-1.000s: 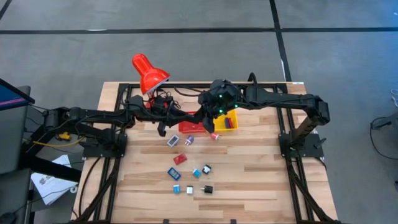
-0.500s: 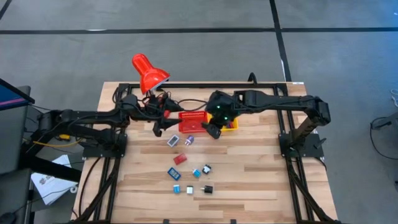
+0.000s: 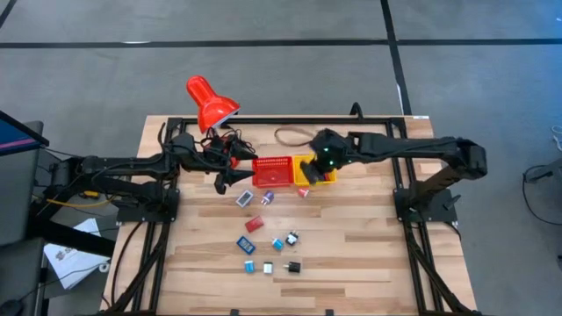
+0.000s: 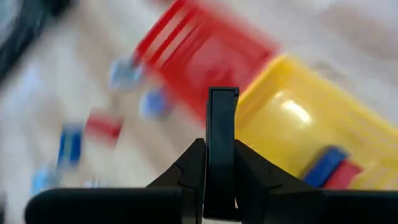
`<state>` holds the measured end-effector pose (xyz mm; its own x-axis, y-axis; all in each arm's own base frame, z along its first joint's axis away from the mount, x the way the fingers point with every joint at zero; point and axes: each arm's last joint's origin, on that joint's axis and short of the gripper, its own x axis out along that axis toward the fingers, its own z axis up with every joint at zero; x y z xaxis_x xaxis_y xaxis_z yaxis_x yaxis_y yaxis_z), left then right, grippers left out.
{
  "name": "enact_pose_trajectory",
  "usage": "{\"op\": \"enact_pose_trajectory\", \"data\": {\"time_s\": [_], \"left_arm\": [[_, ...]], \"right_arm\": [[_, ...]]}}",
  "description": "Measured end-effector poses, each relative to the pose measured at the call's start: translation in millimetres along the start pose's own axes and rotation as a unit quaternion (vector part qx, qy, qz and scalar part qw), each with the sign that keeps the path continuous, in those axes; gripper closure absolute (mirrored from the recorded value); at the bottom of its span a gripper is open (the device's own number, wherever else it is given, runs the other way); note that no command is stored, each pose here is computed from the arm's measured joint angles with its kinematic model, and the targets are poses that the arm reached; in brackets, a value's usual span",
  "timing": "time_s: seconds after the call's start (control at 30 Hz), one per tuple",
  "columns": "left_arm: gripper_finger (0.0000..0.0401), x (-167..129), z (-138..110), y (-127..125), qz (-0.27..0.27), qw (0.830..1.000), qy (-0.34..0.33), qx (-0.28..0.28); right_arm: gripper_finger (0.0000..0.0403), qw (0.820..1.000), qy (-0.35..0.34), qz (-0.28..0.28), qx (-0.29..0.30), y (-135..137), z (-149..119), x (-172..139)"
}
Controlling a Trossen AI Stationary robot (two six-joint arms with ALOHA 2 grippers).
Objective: Pick & Place Office items
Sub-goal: Put the black digital timer into the yellow bin
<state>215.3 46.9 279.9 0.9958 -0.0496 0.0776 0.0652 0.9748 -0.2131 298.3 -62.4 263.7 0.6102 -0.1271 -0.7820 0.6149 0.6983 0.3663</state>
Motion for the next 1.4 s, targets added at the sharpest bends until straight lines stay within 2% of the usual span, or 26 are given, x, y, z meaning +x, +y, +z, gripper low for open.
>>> {"op": "enact_pose_trajectory", "data": {"time_s": [0.13,0.2,0.33,0.6,0.93,1.4], "left_arm": [[0.0132,1,-1,0,0.0,1.0,0.001,0.0],[0.0132,1,-1,0,0.001,1.0,0.003,-0.001],[0.0132,0,-1,0,0.001,1.0,0.002,-0.001],[0.0132,0,-1,0,0.001,1.0,0.002,-0.001],[0.0132,0,-1,0,0.001,1.0,0.002,-0.001],[0.0132,0,-1,0,0.001,1.0,0.002,-0.001]], "right_arm": [[0.0352,0.986,-0.093,-0.067,0.123,-13,-2,5],[0.0353,0.978,-0.114,-0.102,0.145,-11,-6,13],[0.0353,0.966,-0.127,-0.129,0.182,-3,-15,28],[0.0352,0.958,-0.119,-0.197,0.171,-1,-35,66],[0.0352,0.952,-0.086,-0.243,0.166,-12,-48,105],[0.034,0.944,-0.096,-0.269,0.167,-17,-51,111]]}}
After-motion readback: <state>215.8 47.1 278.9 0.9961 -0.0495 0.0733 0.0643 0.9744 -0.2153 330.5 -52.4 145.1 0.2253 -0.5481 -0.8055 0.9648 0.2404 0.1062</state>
